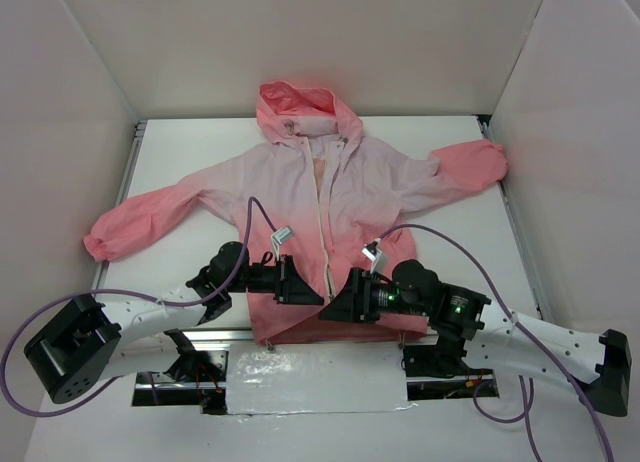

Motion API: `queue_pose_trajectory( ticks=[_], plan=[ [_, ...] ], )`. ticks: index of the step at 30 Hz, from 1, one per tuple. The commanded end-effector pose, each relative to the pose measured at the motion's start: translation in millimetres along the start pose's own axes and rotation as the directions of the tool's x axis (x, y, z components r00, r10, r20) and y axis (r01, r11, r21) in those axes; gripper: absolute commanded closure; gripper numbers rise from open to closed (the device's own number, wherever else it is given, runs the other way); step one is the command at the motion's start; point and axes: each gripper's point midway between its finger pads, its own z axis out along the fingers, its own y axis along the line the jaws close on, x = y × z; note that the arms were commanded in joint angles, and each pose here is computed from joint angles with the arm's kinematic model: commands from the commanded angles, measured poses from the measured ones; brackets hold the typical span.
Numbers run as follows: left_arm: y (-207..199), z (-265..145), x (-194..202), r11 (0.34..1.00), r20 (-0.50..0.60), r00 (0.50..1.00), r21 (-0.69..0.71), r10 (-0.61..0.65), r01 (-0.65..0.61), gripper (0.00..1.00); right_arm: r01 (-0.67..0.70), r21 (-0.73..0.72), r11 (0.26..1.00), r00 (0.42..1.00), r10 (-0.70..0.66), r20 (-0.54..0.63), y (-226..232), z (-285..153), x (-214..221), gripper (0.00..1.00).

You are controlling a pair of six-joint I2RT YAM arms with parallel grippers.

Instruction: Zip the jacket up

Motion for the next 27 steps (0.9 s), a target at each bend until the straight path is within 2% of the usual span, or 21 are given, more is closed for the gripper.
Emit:
queue_pose_trajectory(
  ticks=[1,7,22,27],
  plan=[
    [-23.8,3.2,-10.7,0.993,0.017,0.996,0.076,0.086,-0.087,1.0,-0.017,-0.043,0.999,0.992,0.023,0.126,12.3,3.7,-22.8,0.27],
    [-26.5,3.2,-10.5,0.992,0.012,0.996,0.086,0.087,-0.087,1.0,-0.05,-0.016,0.999,0.982,0.053,0.18,4.2,5.1,-31.3,0.32],
    [-26.0,6.5,-11.7,0.993,-0.001,0.997,0.088,0.083,-0.083,1.0,-0.049,0.048,0.998,0.992,0.043,0.123,-8.3,13.6,-16.8,0.33],
    [-26.4,7.1,-10.5,0.992,-0.011,0.997,0.096,0.082,-0.08,1.0,-0.063,0.04,0.997,0.986,0.056,0.158,-11.7,9.4,-19.7,0.34]
  ],
)
